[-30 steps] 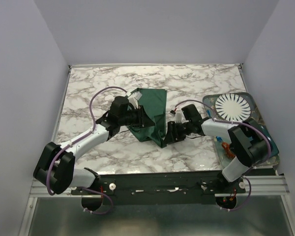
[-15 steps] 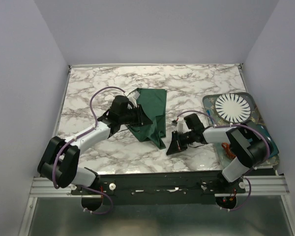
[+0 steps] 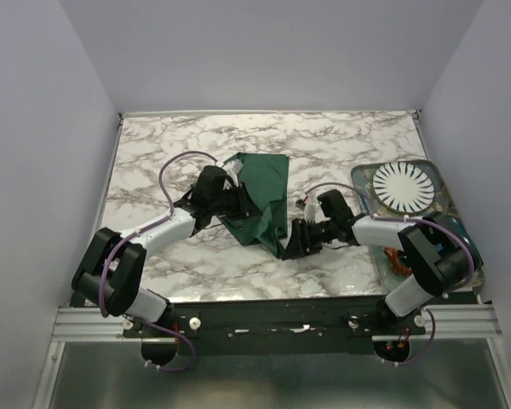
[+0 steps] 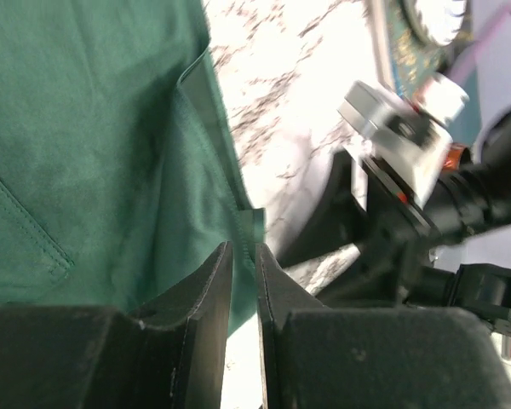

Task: Fold the napkin, place the utensils inside, and roll it up
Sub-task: Fold the napkin

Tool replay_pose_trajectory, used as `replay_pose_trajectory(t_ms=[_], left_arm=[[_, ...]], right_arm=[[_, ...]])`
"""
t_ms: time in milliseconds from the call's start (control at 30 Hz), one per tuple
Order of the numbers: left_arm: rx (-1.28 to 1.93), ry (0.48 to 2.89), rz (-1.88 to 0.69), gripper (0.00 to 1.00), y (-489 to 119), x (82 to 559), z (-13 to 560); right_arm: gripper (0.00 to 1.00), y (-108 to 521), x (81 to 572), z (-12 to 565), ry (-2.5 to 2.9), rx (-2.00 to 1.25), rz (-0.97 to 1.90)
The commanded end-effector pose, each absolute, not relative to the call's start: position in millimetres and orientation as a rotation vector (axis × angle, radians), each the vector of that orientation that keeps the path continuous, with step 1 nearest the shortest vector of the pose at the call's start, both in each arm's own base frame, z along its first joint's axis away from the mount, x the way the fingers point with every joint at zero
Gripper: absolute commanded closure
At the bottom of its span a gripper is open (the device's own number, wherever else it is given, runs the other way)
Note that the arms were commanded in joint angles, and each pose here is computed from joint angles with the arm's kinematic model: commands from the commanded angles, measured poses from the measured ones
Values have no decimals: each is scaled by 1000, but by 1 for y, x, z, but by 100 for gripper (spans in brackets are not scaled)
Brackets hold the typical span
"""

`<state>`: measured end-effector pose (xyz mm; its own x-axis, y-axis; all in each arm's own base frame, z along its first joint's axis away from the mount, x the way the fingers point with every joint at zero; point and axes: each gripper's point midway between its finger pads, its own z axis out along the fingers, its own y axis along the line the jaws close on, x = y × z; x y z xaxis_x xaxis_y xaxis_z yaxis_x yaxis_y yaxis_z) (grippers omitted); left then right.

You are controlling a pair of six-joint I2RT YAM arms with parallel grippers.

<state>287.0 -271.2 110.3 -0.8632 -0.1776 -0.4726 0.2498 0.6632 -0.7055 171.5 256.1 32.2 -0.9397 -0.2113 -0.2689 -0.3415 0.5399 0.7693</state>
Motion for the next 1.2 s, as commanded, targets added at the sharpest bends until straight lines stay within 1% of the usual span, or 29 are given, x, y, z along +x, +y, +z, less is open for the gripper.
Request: replay_pose_trajectory(t_ms=[0, 67, 133, 233, 267, 367, 467, 567, 700, 833, 867, 933, 967, 1033, 1067, 1167], left_arm=[[72, 2255, -1059, 75, -260, 296, 146], [69, 2254, -1055, 75, -258, 295, 148], [68, 2242, -1055, 75, -255, 295, 153], [67, 2234, -1062, 75, -254, 294, 155], [63, 2232, -1059, 75, -253, 296, 155], [50, 2232, -1051, 75, -251, 299, 154], [30, 2228, -1051, 75, -251, 304, 154], [24, 2229, -1069, 74, -254, 306, 150], [35, 2248, -1109, 74, -261, 307, 145], [51, 2275, -1152, 72, -268, 305, 136], [66, 2289, -1181, 72, -272, 301, 134], [63, 2321, -1204, 72, -276, 298, 123], [62, 2329, -1209, 73, -277, 296, 119], [69, 2336, -1231, 72, -281, 291, 114], [72, 2344, -1233, 72, -282, 288, 111], [92, 2358, -1242, 72, -286, 283, 106]], right_arm=[[36, 257, 219, 12, 2614, -483, 1115], [37, 257, 226, 8, 2611, -473, 1081], [39, 259, 224, 3, 2628, -484, 1095], [52, 266, 215, 7, 2608, -509, 1192], [63, 271, 211, 11, 2598, -515, 1248], [83, 272, 191, 19, 2619, -511, 1365], [90, 266, 158, 27, 2656, -499, 1500], [93, 258, 132, 31, 2716, -445, 1589], [92, 251, 114, 34, 2759, -388, 1642], [85, 248, 111, 28, 2805, -326, 1616], [77, 248, 112, 27, 2819, -299, 1601], [70, 248, 109, 27, 2826, -277, 1631], [64, 250, 106, 33, 2819, -270, 1684], [59, 248, 99, 34, 2834, -254, 1710], [53, 247, 97, 37, 2826, -259, 1722], [50, 242, 92, 30, 2864, -285, 1682]])
